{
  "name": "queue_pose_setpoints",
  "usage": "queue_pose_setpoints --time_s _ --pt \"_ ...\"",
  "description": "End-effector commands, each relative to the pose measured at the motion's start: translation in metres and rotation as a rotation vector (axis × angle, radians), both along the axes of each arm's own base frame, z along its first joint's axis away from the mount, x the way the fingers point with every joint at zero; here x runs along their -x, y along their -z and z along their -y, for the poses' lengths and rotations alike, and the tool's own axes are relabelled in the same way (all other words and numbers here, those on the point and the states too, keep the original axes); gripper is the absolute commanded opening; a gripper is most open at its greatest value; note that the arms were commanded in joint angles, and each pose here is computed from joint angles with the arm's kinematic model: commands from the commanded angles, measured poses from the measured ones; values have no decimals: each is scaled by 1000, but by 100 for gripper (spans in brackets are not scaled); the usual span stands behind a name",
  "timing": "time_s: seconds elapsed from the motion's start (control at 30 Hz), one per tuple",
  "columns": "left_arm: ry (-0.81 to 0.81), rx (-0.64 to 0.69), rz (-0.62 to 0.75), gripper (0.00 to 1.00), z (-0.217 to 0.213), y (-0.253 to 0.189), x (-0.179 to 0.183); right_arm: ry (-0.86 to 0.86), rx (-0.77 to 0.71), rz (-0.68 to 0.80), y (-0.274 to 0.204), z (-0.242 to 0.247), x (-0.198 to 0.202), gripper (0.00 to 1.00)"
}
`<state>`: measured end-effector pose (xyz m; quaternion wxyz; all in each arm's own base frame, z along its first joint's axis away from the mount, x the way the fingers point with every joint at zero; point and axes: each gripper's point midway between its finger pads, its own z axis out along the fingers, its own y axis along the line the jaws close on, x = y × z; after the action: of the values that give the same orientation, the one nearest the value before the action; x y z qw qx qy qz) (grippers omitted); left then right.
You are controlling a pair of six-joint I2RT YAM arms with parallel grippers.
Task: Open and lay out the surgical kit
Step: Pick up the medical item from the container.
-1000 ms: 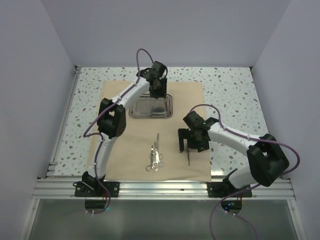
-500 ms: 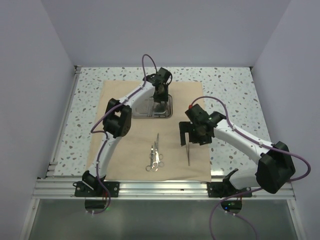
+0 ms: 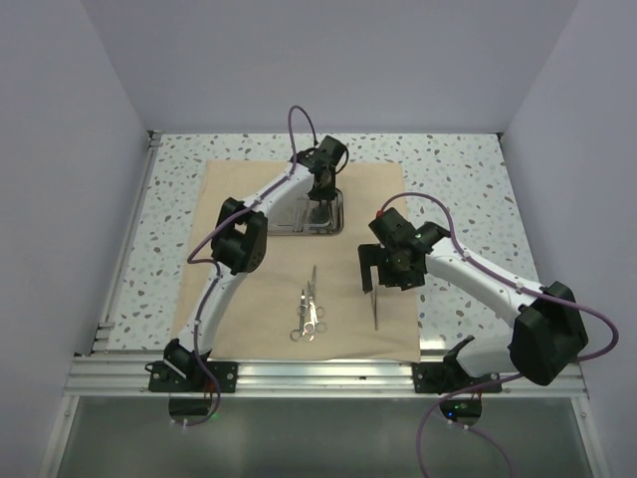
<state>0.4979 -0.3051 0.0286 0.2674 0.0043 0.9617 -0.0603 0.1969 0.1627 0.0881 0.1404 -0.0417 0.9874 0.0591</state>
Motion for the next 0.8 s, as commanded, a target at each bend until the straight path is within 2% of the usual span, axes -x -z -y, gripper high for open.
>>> queue_pose_setpoints --time_s 0.0,0.17,0.27,0.37,0.43,0.63,0.67,0.73,0.77 --pt "-6 -111 -48 29 -15 30 8 -15 15 27 -9 2 -6 98" --pt "-8 -176 -59 14 -28 37 12 -13 17 29 -7 2 -8 98" --pt "-8 -184 -67 10 -30 39 13 -15 18 26 -7 3 -8 98" --pt "2 -176 -70 0 -28 37 14 -19 12 28 -7 1 -9 98" --pt "11 -164 -62 0 -27 31 13 -24 8 31 -8 -1 -10 98" --pt "5 -67 53 0 -16 -45 5 9 61 101 -25 7 -26 98" --pt "4 -32 75 0 -12 -68 9 23 71 122 -30 10 -31 99" --pt "-11 -3 64 0 -8 -78 24 61 89 185 -48 15 -44 98" --pt "4 32 92 0 1 -102 37 84 80 224 -61 16 -53 98"
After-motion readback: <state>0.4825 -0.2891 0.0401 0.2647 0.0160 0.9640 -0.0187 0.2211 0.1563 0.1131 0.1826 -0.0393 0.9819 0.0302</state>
